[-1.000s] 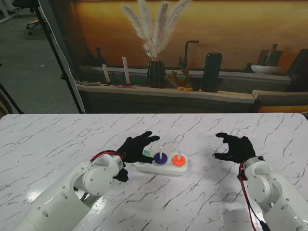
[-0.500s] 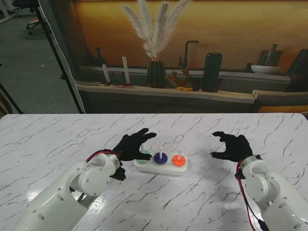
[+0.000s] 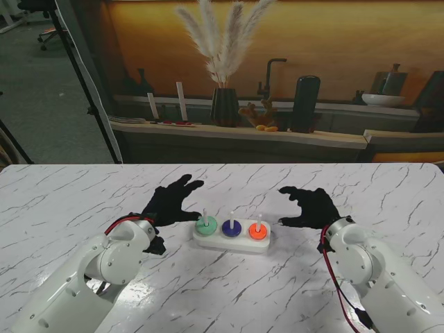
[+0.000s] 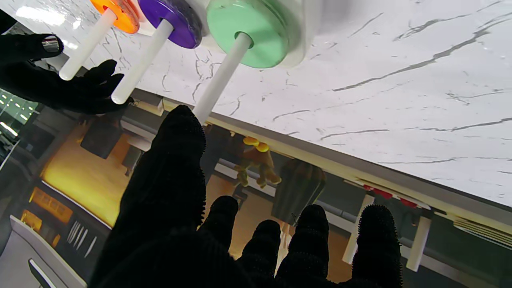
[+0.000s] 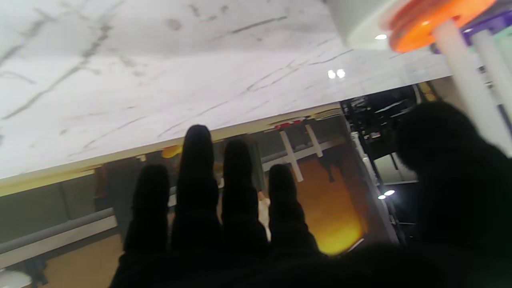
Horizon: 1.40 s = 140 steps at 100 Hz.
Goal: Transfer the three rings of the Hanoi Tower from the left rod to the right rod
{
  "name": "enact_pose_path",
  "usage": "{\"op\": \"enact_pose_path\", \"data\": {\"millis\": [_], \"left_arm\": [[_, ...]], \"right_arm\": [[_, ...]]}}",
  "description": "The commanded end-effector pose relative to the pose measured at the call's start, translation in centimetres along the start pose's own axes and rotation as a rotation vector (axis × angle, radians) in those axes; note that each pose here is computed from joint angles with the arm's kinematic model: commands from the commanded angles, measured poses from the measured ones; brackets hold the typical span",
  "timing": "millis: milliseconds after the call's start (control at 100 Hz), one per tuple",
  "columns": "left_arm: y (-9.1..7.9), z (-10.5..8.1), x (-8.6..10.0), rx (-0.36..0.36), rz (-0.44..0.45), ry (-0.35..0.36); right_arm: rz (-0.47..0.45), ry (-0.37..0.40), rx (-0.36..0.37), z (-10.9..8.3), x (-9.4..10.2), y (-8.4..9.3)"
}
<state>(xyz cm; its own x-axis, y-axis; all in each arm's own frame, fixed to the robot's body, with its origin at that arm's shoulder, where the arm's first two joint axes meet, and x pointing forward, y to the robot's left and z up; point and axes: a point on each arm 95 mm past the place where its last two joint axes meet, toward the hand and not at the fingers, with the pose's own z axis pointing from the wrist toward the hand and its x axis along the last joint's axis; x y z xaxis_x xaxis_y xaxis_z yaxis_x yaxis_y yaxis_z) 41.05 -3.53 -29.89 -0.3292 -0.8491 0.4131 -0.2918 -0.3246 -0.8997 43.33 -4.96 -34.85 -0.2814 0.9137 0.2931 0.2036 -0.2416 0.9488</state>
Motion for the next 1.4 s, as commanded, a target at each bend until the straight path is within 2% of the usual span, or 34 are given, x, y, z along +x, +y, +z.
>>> {"op": "enact_pose_path", "data": {"millis": [0,240,610,940,1390], "left_arm": [[0.5,-0.2,-0.1,-0.013,-0.003,0.007],[0.7,-0.3,-0.5,-0.007,-0.01,-0.006],[1.0,-0.4,-0.5,-0.015,-0.018,-0.011],[1.2,-0.4,-0.5,-0.017,-0.025,-0.012],[1.1,-0.4,-0.7,-0.009,-0.029,-0.016]], "right_arm": [[0.003,0.051,0.018,0.4,1.4,-0.5],[-0.017,0.154,0.072,0.6,2.6,-1.9],[-0.098,0.239,0.121,0.5,2.7,-3.2],[-0.131,0.274,0.119,0.7,3.1,-4.0],[-0.149,0.305,0.164,1.2,3.4,-4.3]]}}
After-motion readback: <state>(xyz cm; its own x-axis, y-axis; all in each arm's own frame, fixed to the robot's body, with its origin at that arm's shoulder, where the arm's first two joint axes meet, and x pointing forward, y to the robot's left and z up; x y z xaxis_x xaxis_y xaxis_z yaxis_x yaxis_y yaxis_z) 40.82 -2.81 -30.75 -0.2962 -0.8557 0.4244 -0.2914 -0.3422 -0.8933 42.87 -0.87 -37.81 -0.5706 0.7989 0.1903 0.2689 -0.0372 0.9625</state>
